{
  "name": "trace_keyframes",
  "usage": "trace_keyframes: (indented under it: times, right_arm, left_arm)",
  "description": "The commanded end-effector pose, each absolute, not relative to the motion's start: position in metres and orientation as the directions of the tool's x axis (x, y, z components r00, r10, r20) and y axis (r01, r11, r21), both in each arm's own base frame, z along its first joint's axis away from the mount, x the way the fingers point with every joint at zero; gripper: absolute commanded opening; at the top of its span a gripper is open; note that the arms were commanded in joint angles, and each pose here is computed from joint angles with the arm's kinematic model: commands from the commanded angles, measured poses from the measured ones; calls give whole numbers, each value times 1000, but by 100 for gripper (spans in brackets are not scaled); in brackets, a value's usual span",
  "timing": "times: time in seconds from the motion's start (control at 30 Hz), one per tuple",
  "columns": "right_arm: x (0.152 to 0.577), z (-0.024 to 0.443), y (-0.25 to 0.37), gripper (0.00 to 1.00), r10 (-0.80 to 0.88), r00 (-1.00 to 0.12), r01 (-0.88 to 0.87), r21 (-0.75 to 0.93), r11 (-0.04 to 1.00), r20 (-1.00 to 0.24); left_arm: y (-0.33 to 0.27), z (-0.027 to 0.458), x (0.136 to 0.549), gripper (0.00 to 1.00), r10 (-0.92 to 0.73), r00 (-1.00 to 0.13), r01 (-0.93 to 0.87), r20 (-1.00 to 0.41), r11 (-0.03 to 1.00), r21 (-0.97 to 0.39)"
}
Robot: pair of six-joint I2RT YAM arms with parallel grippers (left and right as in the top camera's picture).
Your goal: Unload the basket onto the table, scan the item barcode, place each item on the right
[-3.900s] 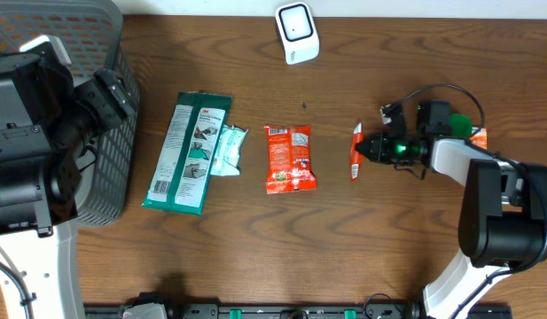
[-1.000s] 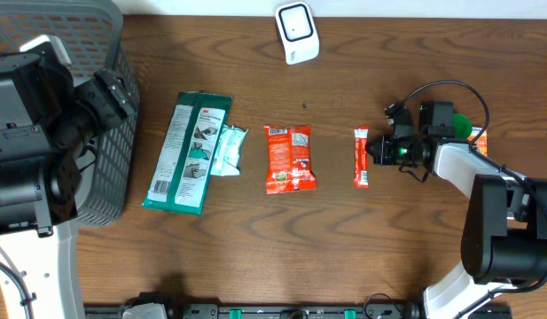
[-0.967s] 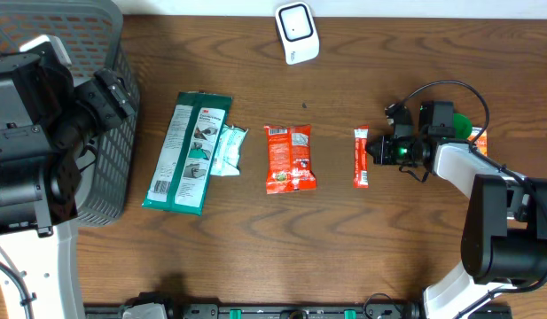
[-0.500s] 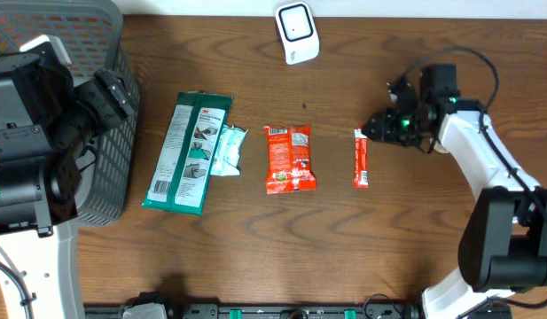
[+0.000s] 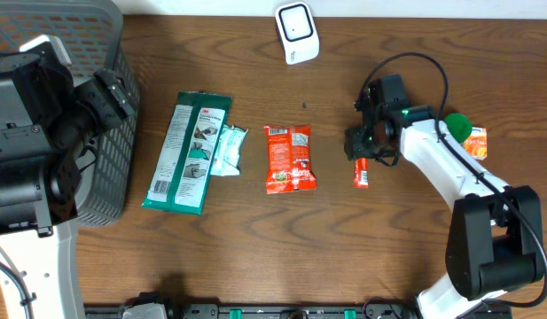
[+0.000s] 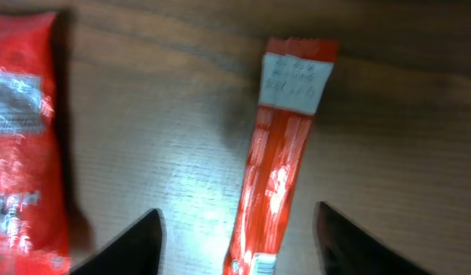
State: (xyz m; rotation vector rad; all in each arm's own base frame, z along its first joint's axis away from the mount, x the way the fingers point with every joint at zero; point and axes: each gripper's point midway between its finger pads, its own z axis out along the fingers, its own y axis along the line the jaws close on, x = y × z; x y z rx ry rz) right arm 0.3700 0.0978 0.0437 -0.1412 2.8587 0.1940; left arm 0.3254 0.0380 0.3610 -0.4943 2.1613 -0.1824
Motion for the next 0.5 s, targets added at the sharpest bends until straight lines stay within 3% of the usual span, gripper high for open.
trace_keyframes:
  times: [0.0, 0.17, 0.4, 0.47]
  right_arm:
    - [368, 29, 92, 50, -72, -959, -100, 88, 991, -276]
    - [367, 17, 92, 32, -71, -951, -103, 90, 991, -300]
    - [362, -2, 86, 18, -69, -943, -95, 65, 993, -326]
    - [362, -2, 86, 7, -69, -942, -96, 65, 993, -328]
  left_arm:
    - [38, 361, 325, 86, -407, -533, -277, -742, 912, -301]
    - [38, 361, 325, 85, -407, -533, -277, -742, 912, -301]
    - [38, 361, 325, 86, -407, -533, -277, -742, 912, -301]
    - [38, 361, 325, 85, -407, -533, -277, -742, 912, -301]
